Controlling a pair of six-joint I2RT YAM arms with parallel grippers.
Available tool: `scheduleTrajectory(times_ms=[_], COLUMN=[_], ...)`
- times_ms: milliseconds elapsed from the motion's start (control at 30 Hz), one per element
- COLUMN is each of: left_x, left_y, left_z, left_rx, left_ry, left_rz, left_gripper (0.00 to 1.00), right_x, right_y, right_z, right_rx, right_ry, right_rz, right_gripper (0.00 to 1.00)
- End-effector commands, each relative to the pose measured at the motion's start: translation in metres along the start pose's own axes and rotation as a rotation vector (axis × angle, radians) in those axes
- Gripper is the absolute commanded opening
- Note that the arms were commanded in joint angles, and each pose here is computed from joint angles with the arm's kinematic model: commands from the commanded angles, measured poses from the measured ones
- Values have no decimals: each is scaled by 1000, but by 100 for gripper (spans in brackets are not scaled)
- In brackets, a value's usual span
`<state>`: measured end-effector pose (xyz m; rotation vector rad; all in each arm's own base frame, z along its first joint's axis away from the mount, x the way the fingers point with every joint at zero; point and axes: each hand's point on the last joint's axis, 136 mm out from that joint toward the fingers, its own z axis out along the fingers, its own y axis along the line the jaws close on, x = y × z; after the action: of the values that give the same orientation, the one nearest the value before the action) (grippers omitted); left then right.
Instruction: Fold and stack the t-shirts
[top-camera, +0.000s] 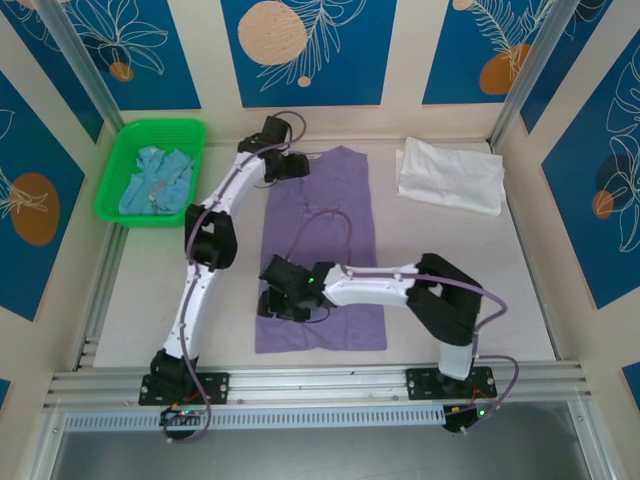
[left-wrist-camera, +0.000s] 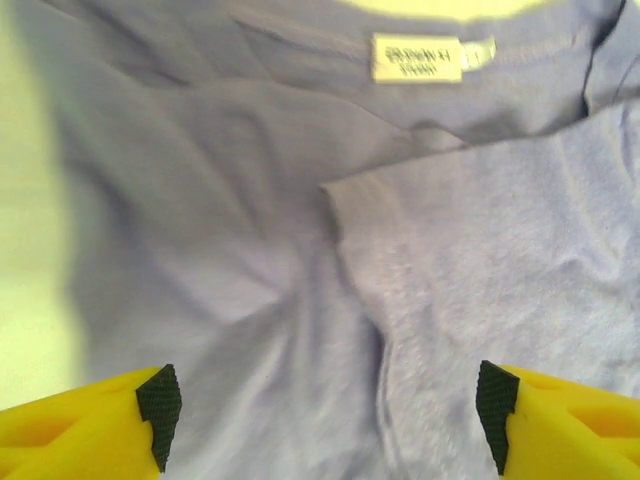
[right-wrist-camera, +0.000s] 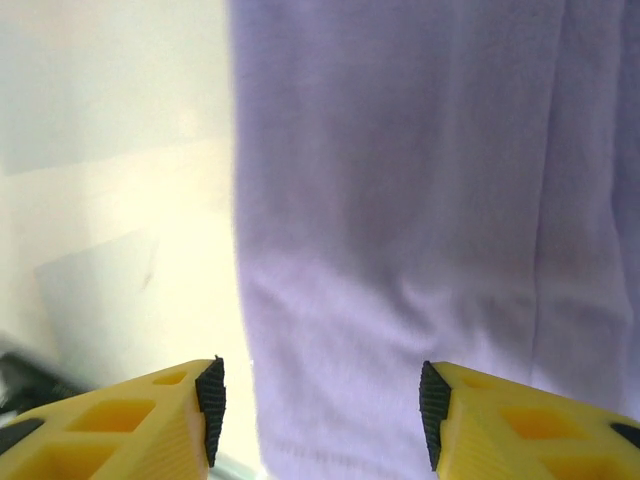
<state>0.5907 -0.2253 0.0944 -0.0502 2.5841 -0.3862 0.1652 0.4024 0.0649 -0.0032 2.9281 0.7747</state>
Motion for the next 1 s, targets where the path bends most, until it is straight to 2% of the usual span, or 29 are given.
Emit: scheduleTrajectory(times_ms=[0, 167, 267, 400, 500, 533, 667, 800, 867, 967], left_x=[-29, 3, 33, 83, 144, 167, 258, 340, 377, 417], left_y=[37, 53, 58, 59, 56, 50, 50, 78, 85, 83], left_z=[-55, -57, -72, -111, -137, -145, -183, -220, -230, -231], left_rx=[-156, -189, -173, -109, -70, -46, -86, -172, -127, -27], left_ry=[-90, 21, 36, 12, 56, 78, 145, 227, 262, 319], left_rz=[2, -72, -132, -188, -206, -188, -83, -14, -54, -129], left_gripper=[80, 77, 79, 79, 77, 76, 69, 65, 60, 56], right_x=[-17, -35, -48, -51, -36, -28, 10, 40, 48, 54], right_y=[8, -28, -73, -145, -194, -208, -239, -235, -243, -241], right_z=[-36, -73, -97, -125, -139, -142, -146, -131, -126, -115], right_rx=[-68, -64, -28, 35, 19, 12, -11, -78, -32, -44], right_ry=[-119, -207, -260, -272, -231, -215, -108, 19, 35, 45], right_rz=[-68, -27, 34, 155, 266, 297, 374, 416, 426, 410], right_gripper=[57, 57, 57, 57, 56, 56, 54, 44, 42, 40])
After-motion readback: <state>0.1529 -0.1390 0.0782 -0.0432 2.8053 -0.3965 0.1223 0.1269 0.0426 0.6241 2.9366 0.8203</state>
